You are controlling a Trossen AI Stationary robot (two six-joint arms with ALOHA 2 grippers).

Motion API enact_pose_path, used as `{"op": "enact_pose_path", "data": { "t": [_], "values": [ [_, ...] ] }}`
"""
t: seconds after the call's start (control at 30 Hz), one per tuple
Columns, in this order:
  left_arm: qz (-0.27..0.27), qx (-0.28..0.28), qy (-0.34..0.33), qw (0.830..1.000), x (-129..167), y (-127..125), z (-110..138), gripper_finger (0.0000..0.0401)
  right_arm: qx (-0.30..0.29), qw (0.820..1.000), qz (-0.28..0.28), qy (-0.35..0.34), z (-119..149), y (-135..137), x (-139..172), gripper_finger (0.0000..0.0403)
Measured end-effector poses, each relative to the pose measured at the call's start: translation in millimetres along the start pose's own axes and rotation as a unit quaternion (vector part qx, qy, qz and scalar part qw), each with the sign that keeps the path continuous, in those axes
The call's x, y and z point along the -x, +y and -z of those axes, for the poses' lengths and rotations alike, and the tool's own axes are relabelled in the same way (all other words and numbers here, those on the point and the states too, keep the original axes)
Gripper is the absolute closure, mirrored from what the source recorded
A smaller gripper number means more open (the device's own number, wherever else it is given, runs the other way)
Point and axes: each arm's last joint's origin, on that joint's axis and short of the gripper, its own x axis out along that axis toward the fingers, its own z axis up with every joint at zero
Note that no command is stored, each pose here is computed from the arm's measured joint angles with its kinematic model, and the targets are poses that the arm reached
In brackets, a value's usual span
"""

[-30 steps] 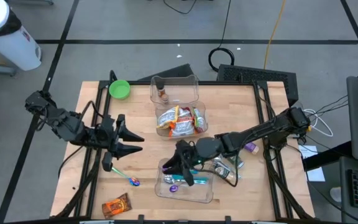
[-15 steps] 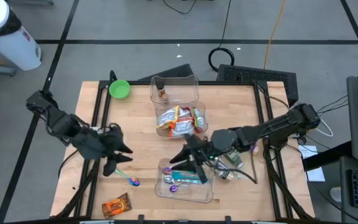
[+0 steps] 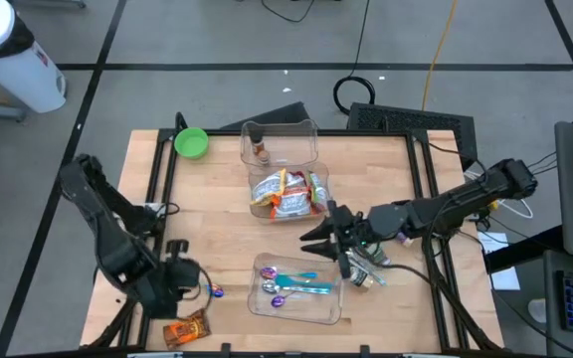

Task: Pick & Place Food Item
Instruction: Put the purple spoon into the bottom transparent bin

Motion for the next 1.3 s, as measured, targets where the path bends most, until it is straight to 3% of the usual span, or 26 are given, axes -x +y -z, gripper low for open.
{"op": "enact_pose_path", "data": {
  "t": [0.33, 0.57, 0.77, 1.07, 1.3],
  "values": [
    [-0.054, -0.068, 0.054, 0.995, -45, -18, 1, 0.0249, -0.036, 0.995, -0.035, -0.086, 31, -23, 25, 0.0298],
    [-0.004, -0.046, 0.105, 0.993, -79, -11, 10, 0.0249, -0.029, 0.994, -0.026, -0.105, 23, -33, 45, 0.0298],
    [0.025, -0.036, 0.11, 0.993, -101, -1, 11, 0.0249, -0.012, 0.992, -0.01, -0.124, 7, -39, 64, 0.0298],
    [0.023, -0.012, 0.101, 0.995, -134, 25, 13, 0.0249, -0.014, 0.994, 0.011, -0.111, -3, -44, 90, 0.0298],
    [0.041, -0.017, 0.094, 0.995, -148, 31, 19, 0.0249, -0.016, 0.994, 0.011, -0.111, -6, -43, 98, 0.0298]
  ]
}}
